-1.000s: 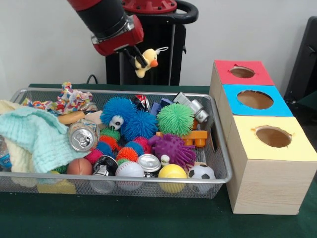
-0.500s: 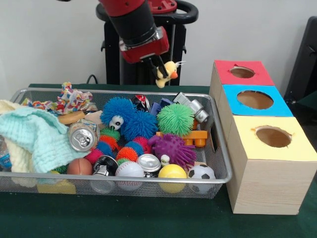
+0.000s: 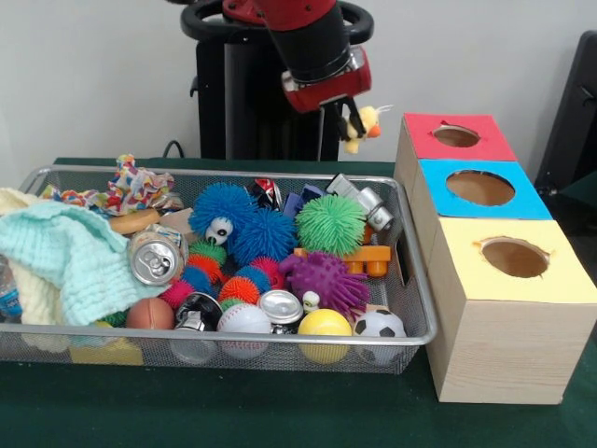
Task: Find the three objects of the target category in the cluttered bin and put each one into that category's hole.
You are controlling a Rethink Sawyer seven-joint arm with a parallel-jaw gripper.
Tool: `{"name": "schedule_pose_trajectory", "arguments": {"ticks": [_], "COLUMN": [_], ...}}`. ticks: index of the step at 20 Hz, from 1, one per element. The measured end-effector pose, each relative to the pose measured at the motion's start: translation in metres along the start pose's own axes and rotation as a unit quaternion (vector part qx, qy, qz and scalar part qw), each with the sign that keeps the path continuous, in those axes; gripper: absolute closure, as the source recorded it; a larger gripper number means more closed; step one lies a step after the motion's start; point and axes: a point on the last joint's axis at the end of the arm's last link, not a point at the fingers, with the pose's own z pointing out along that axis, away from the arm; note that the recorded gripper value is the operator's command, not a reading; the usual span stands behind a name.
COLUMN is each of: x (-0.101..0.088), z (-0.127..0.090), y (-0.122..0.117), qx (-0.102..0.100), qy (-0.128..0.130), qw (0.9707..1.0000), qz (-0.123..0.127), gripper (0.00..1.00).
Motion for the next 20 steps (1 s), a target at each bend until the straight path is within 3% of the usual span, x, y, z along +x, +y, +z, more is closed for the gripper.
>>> {"name": "schedule_pose_trajectory", "arguments": {"ticks": [5,11,20], "x": [0.021,0.036,0.043], "z": [0.013,0.025,0.043], "y": [0.032,0.048,0.060], "qx": [-0.006,-0.002,0.016], "qy": [0.023,0.018,-0.038], "qw": [0.9995,0.9987,0.9962], "qz": [0.022,0.048,0.076], "gripper": [1.00,1.00,1.00]}}
